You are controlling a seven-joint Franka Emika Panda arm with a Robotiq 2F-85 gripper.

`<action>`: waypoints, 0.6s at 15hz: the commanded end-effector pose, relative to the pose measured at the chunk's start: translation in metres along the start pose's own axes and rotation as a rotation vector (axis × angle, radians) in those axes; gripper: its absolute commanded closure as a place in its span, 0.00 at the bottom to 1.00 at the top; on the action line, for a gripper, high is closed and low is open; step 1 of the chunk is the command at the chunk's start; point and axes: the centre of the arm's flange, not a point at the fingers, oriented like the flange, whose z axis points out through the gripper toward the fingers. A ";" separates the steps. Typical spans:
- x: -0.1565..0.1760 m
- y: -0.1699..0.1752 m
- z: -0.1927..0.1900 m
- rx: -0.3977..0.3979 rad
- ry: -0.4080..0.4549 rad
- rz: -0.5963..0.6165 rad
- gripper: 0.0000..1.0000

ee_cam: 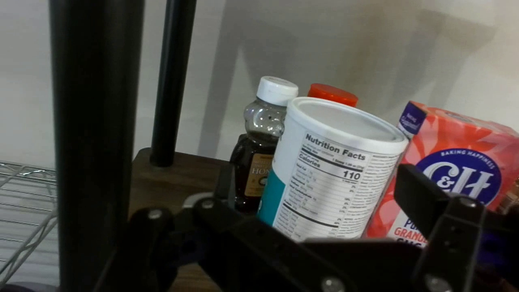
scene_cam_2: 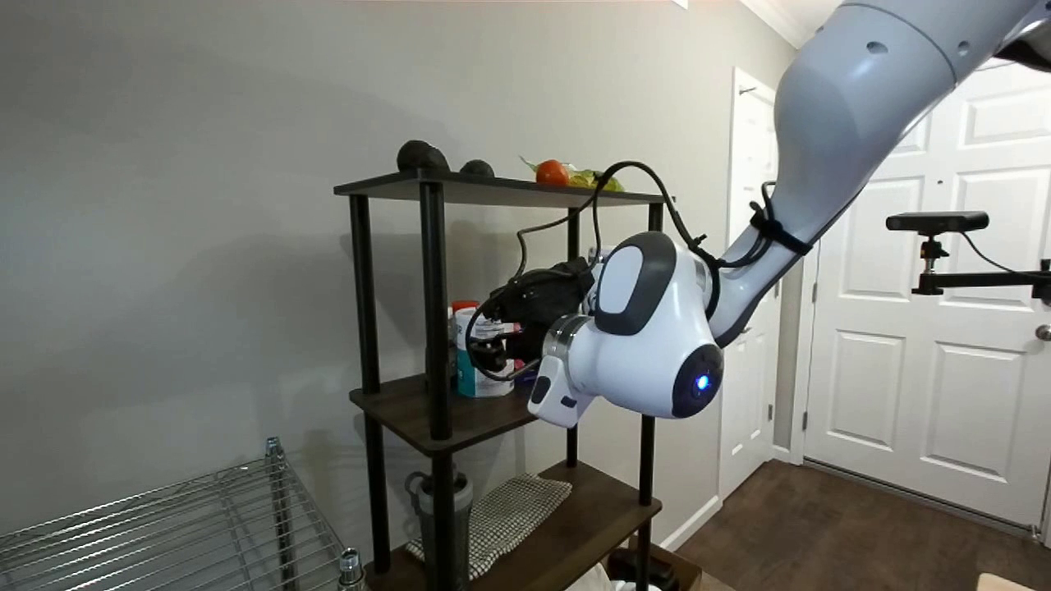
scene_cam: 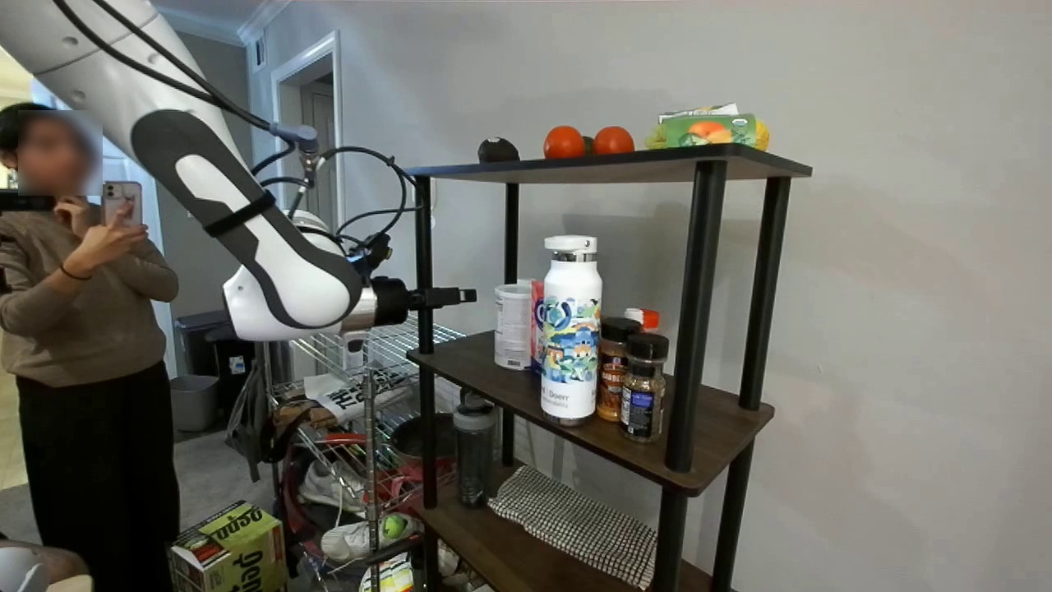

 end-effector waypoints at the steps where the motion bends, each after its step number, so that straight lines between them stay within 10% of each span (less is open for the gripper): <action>1: 0.003 0.002 0.008 -0.067 -0.016 0.023 0.00; 9: 0.005 0.006 0.021 -0.072 -0.026 0.065 0.00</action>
